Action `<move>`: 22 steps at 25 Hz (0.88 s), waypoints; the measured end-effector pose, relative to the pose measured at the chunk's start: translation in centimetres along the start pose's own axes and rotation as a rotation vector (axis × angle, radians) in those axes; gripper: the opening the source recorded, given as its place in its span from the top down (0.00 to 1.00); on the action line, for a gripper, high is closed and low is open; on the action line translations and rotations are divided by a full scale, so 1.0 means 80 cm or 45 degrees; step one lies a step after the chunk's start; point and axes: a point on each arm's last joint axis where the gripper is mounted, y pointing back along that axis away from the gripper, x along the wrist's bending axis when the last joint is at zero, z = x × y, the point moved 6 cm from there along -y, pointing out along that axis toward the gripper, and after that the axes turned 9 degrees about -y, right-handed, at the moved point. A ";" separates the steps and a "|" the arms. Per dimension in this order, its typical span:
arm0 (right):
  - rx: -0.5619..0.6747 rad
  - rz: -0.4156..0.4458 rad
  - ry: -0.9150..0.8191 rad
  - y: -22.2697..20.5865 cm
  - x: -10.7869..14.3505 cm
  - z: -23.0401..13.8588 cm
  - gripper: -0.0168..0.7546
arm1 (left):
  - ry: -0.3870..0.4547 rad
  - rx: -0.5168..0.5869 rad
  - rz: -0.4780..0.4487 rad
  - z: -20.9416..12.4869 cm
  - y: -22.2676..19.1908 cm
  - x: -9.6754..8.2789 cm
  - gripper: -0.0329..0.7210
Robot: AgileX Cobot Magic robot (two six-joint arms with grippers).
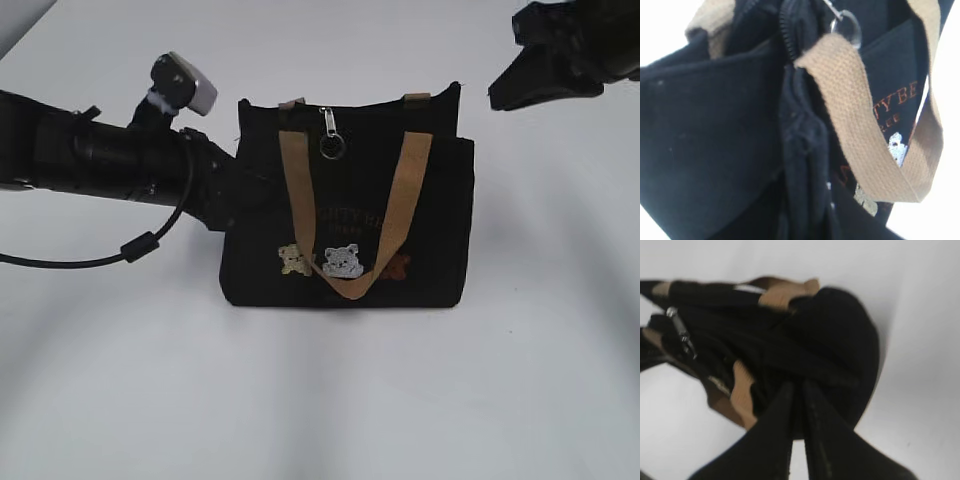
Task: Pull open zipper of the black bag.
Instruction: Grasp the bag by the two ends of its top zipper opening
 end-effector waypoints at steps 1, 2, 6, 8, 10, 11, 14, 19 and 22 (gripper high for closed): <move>0.058 0.020 0.003 0.001 0.003 -0.009 0.87 | 0.033 0.000 -0.001 0.000 0.000 0.000 0.82; 0.109 0.038 0.004 0.002 0.006 -0.016 0.79 | 0.063 0.007 -0.004 -0.001 0.000 -0.001 0.76; 0.182 0.118 0.017 0.009 0.031 -0.030 0.45 | 0.060 0.039 -0.039 -0.004 0.002 -0.006 0.52; 0.191 0.194 0.030 0.003 0.059 -0.035 0.38 | 0.050 0.037 -0.038 -0.001 0.004 -0.006 0.56; 0.189 0.246 0.054 -0.007 0.087 -0.041 0.35 | 0.048 0.034 -0.039 0.001 0.005 -0.006 0.75; 0.184 0.260 0.066 -0.015 0.098 -0.043 0.34 | 0.047 0.038 -0.037 0.000 0.005 -0.006 0.85; 0.167 0.259 0.075 -0.049 0.116 -0.050 0.34 | 0.037 0.043 -0.043 0.000 0.004 -0.008 0.87; 0.135 0.184 0.070 -0.109 0.106 -0.055 0.33 | 0.025 0.048 -0.049 0.000 0.004 -0.009 0.87; 0.107 0.144 0.067 -0.130 0.097 -0.055 0.33 | 0.021 0.048 -0.051 0.000 0.004 -0.009 0.87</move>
